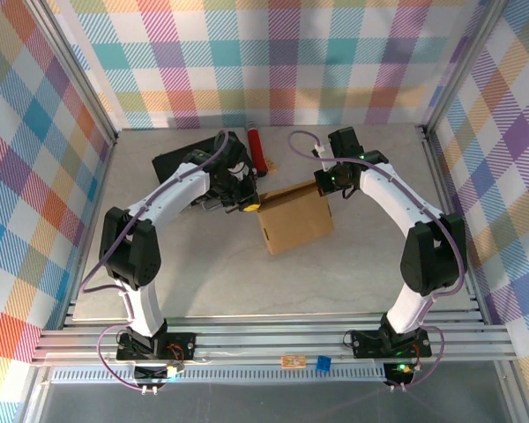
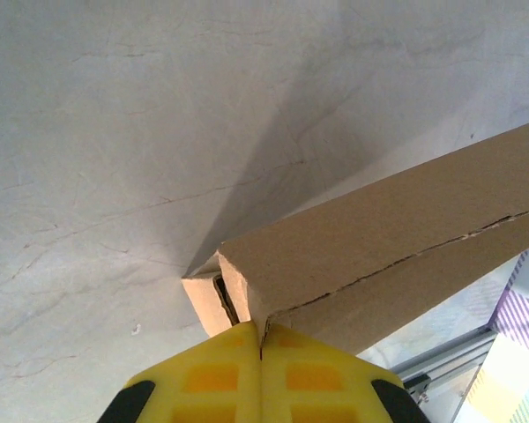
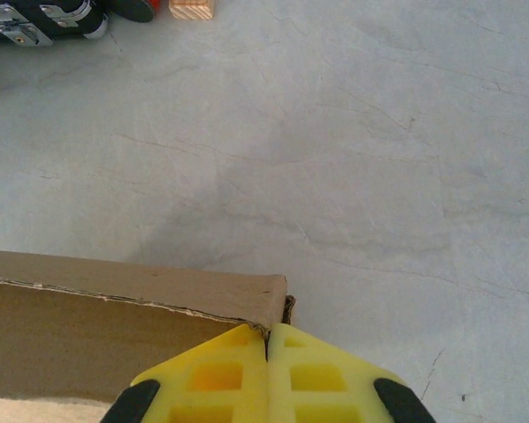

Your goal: Fold the paper box

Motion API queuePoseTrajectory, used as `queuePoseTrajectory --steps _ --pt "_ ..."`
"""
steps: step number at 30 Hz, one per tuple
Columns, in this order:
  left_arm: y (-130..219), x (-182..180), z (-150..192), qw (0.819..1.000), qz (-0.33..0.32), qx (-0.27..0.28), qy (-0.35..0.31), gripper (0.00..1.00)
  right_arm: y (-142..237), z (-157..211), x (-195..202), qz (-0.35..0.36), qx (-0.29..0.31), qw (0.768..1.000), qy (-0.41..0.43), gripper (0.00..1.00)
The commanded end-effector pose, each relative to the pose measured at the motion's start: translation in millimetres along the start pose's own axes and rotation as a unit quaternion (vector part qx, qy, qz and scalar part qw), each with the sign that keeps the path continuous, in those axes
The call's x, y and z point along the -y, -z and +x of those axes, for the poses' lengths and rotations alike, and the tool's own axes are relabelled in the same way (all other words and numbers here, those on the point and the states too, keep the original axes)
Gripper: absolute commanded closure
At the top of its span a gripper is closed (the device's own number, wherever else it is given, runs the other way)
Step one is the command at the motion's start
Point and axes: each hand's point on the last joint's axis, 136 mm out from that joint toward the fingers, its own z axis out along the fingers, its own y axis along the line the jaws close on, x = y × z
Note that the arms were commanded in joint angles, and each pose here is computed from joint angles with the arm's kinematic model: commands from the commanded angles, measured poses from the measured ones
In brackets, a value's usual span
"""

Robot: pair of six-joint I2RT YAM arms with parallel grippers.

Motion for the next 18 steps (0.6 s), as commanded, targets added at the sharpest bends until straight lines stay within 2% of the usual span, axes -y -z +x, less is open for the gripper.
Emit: queuePoseTrajectory --steps 1,18 --pt "13.7 35.4 -6.4 0.997 0.062 0.04 -0.034 1.0 4.1 0.2 -17.4 -0.032 0.005 0.999 -0.005 1.0" --pt "9.5 31.5 1.7 0.991 0.046 0.087 -0.089 1.0 7.0 3.7 -17.5 -0.032 0.036 0.999 -0.016 1.0"
